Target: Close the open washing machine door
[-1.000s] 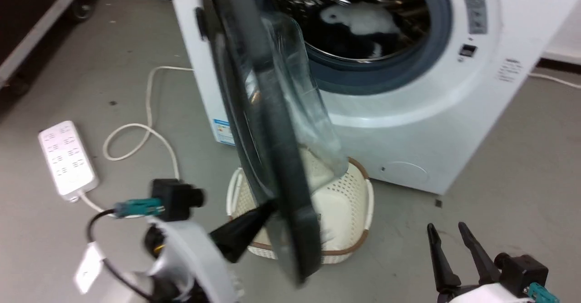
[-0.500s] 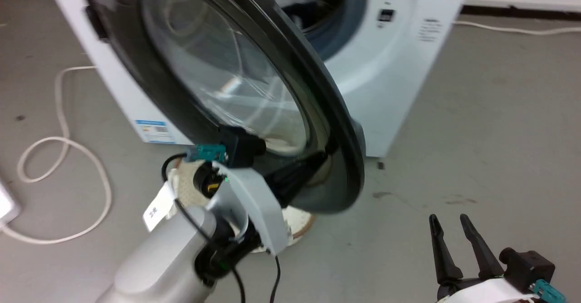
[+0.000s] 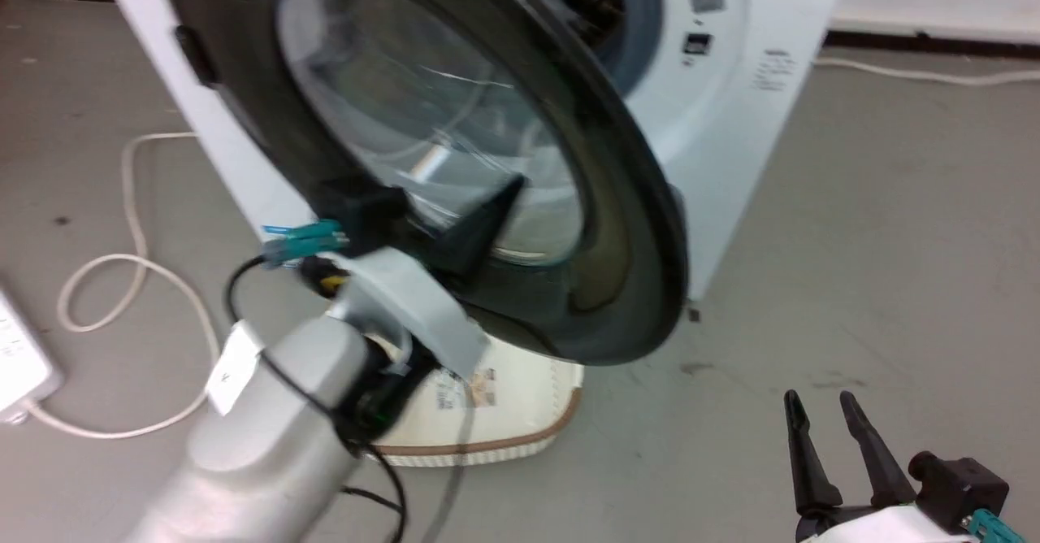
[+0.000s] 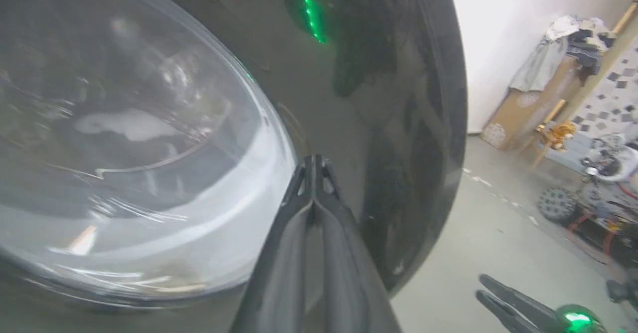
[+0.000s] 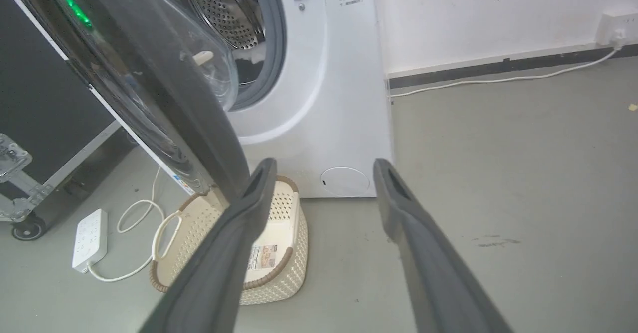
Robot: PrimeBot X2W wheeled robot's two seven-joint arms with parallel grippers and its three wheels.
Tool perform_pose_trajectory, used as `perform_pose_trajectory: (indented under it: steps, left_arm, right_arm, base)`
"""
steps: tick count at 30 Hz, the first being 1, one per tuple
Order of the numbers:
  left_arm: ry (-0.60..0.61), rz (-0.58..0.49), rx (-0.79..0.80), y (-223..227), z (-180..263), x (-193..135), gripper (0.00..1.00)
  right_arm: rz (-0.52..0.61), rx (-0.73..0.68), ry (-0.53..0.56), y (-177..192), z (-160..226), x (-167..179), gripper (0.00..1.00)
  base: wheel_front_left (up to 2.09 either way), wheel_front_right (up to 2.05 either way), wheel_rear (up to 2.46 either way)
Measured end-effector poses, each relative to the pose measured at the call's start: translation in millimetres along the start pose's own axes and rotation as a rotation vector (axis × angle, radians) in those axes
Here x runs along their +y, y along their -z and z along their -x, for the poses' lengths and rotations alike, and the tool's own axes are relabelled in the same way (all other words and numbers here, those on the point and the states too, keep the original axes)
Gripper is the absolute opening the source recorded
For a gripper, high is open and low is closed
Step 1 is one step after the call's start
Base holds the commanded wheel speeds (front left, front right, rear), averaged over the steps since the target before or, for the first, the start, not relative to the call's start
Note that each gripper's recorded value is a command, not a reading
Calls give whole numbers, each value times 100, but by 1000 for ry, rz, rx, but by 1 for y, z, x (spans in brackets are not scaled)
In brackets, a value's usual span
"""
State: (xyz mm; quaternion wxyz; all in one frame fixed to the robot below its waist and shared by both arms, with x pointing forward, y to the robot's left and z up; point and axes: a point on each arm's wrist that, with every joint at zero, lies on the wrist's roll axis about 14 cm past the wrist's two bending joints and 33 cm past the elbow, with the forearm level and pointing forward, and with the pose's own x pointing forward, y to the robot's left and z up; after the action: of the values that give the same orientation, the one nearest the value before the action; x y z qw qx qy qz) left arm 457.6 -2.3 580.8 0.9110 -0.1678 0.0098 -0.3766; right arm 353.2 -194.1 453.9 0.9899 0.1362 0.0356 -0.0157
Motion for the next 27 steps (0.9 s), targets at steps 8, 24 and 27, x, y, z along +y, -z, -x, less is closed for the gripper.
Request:
perform_pose_trajectory:
  steps: [8,24,27]
  left_arm:
    - [-298,-438,-208,-84,65,59,0]
    - [-787,-368,-148,-43,229,120,0]
    - [-809,-332,-118,-27,241,120,0]
  right_arm:
    - [3,-16,-98,-5,-7,31,100]
    - [13,-53,-144,-16,-1,45,100]
    - [17,-57,-142,-17,1,44,100]
  base:
    - [0,0,0]
    - [0,0,0]
    - [0,0,0]
